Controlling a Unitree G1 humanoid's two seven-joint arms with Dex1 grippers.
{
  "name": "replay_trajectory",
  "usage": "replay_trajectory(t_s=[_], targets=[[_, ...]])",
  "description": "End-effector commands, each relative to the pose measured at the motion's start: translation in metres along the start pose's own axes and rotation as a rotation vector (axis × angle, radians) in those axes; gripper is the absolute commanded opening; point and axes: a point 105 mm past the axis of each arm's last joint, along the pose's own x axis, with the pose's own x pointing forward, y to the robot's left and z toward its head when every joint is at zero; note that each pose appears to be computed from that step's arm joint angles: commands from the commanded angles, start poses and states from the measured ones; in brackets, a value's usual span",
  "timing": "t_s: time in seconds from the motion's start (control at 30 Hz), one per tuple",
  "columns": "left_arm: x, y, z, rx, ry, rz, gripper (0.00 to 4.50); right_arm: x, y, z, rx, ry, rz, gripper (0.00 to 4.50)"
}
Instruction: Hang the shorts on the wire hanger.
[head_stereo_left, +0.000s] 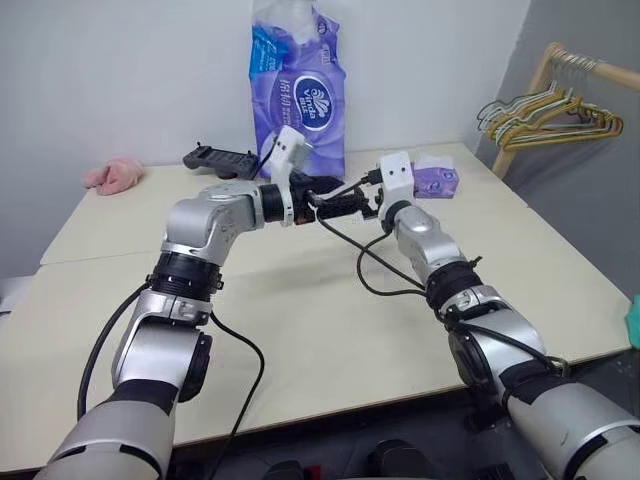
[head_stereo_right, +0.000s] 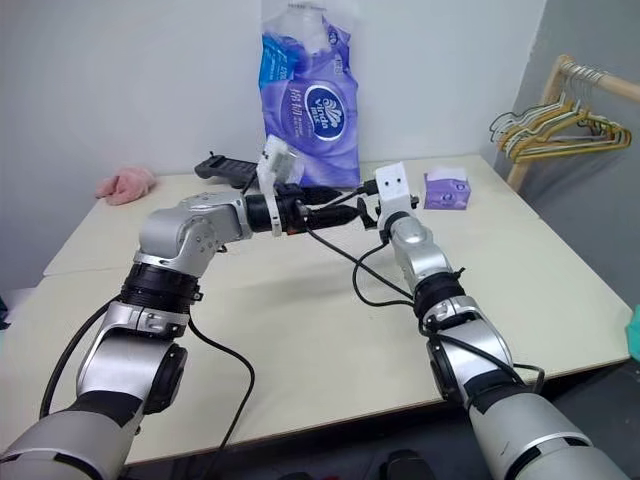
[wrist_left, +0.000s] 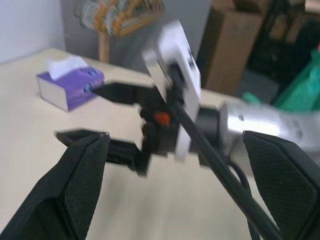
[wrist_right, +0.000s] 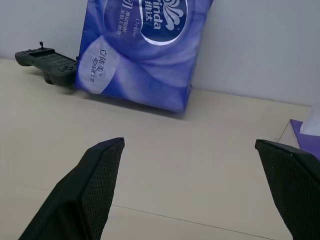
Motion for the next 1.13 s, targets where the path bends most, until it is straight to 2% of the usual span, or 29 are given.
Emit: replay_trajectory(t_s=[0.03, 0.17, 0.27, 0.3, 0.4, 0.5, 0.63, 0.8, 1.0, 1.13], targets=[[-0.067, 0.023, 0.039, -0.005, -0.204, 0.182, 4.50, -0.022, -0.094, -0.041, 0.102, 0.087, -0.266, 4.44], [-0.091, 0.033, 0.016, -0.076, -0.241, 0.320, 4.50, -0.035, -0.114, -0.037, 0.112, 0.049, -0.311, 4.44], [-0.100, 0.044, 0.002, -0.059, -0.234, 0.454, 4.50, -0.041, -0.118, -0.035, 0.101, 0.038, -0.320, 4.44], [-0.107, 0.058, -0.008, -0.032, -0.233, 0.588, 4.50, -0.045, -0.117, -0.033, 0.089, 0.026, -0.315, 4.44], [-0.131, 0.085, -0.038, 0.072, -0.218, 0.941, 4.50, -0.055, -0.100, -0.019, 0.067, -0.044, -0.263, 4.44], [-0.144, 0.086, -0.073, 0.118, -0.174, 1.109, 4.50, -0.063, -0.066, -0.009, 0.045, -0.087, -0.155, 4.44], [-0.139, 0.078, -0.107, 0.120, -0.093, 1.146, 4.50, -0.074, -0.021, -0.017, 0.049, -0.086, 0.013, 4.44], [-0.116, 0.060, -0.124, 0.165, -0.019, 1.065, 4.50, -0.082, 0.010, -0.035, 0.007, -0.072, 0.096, 4.44], [-0.107, 0.050, -0.137, 0.303, 0.058, 1.001, 4.50, -0.076, 0.008, -0.041, 0.055, -0.064, 0.013, 4.44], [-0.112, 0.056, -0.139, 0.254, 0.047, 1.037, 4.50, -0.077, 0.003, -0.039, 0.047, -0.073, -0.008, 4.44]])
